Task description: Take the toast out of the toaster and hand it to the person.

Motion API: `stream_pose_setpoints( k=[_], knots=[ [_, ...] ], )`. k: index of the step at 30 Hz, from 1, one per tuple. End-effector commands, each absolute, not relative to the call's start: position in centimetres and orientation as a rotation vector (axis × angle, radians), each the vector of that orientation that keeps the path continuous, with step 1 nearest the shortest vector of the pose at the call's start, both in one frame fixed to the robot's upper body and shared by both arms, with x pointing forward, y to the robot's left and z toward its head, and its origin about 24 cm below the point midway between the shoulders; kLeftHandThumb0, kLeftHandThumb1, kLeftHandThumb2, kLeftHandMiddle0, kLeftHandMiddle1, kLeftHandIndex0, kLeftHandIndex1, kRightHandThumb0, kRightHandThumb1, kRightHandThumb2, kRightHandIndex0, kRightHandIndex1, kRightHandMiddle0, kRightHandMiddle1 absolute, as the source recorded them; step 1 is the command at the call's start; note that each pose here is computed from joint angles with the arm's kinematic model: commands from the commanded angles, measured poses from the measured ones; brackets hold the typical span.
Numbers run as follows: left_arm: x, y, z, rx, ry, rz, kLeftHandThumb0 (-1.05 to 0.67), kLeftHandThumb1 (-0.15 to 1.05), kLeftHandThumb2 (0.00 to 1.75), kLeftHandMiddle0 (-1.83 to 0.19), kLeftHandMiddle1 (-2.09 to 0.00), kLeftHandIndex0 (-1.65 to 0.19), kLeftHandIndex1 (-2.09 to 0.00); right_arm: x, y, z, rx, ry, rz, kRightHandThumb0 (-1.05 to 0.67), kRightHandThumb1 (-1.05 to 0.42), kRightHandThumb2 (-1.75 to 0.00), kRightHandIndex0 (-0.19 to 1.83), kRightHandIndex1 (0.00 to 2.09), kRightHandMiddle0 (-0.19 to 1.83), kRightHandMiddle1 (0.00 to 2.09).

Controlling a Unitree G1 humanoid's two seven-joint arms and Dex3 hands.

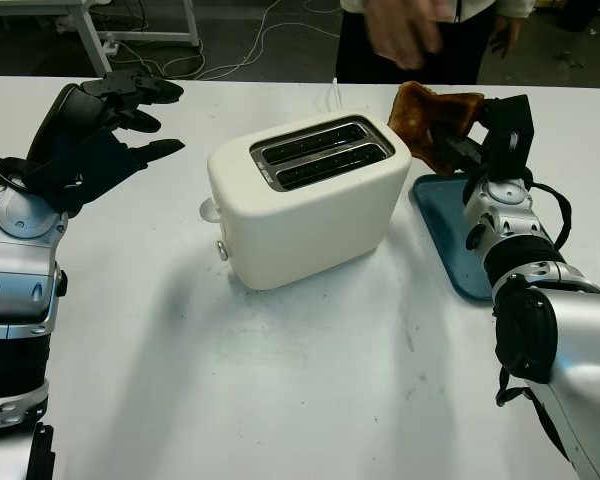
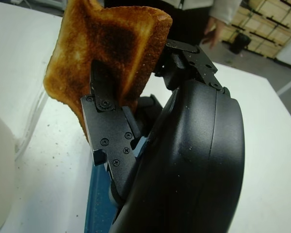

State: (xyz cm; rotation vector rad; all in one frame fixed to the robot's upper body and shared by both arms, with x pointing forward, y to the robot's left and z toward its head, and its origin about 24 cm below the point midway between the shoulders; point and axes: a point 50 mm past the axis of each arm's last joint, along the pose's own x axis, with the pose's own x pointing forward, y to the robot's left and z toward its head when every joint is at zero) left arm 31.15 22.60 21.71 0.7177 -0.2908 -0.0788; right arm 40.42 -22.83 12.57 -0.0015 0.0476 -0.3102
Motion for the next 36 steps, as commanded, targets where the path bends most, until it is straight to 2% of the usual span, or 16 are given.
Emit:
stream_pose_setpoints(
  k=[1,20,36],
  knots=[
    [31.2,22.6,21.9,0.715,-0.315,-0.072,-0.52,0.85,0.00,-0.34,-0.96,-0.52,-0.41,40.5,-22.5,12.7,0.011,0.037,-0.310,-0.04,-0.92,-0.27,0.84,1.75,0.45,1.75],
    [31.1,22.6,22.0,0.720,-0.314,-0.072,-0.50,0.85,0.00,-0.34,-0.96,-0.50,-0.43,40.8,-21.8,13.8,0.012,-0.041,-0.240,0.00,-0.92,-0.31,0.76,1.75,0.36,1.75],
    [31.1,22.6,22.0,0.712,-0.303,-0.072,-0.52,0.85,0.00,-0.32,-0.96,-0.48,-0.45,40.9,-21.2,14.5,0.054,-0.103,-0.176,0.00,-0.92,-0.33,0.78,1.75,0.45,1.75]
  ],
)
